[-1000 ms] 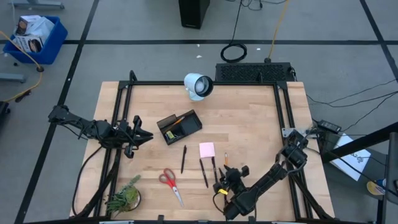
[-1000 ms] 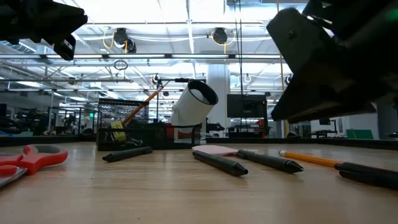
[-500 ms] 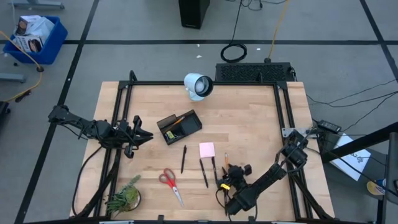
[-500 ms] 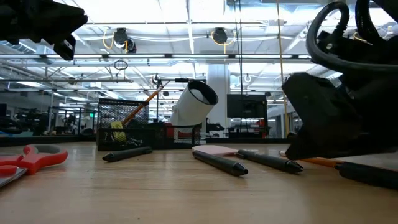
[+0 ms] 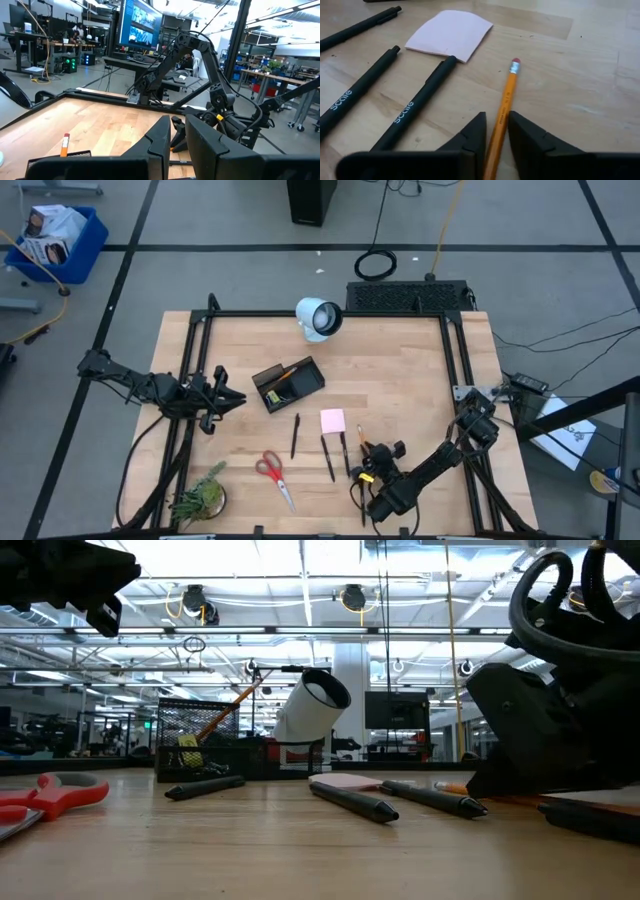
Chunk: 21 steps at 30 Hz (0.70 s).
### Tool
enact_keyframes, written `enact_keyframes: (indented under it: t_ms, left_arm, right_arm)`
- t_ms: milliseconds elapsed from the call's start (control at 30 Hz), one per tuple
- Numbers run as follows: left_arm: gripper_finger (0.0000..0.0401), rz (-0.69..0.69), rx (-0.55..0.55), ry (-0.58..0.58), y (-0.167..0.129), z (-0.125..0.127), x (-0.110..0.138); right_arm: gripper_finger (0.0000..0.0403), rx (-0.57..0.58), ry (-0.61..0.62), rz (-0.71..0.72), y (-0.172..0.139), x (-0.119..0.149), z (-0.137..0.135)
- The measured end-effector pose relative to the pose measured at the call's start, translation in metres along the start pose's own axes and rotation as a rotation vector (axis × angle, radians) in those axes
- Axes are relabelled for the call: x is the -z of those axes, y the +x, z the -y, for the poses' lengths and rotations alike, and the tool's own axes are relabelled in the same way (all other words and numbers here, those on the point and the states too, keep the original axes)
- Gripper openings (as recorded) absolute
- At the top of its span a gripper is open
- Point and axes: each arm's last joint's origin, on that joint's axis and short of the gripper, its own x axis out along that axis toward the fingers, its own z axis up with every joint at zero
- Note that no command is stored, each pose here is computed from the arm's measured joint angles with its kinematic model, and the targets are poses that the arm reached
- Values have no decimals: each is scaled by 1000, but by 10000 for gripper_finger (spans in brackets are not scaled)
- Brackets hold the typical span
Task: Pick and place office supplies into organizer
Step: Put the orange pencil into the black desk organizer
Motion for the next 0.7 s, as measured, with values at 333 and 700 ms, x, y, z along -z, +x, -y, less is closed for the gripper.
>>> enact_keyframes:
  t_ms: [333, 700]
  left_arm:
    - [63, 0, 0, 0, 0, 0, 0]
    - [63, 0, 0, 0, 0, 0, 0]
  right_arm:
    - [15, -11, -4, 35, 4, 3, 5]
    - [14, -55, -30, 133, 2, -4, 4]
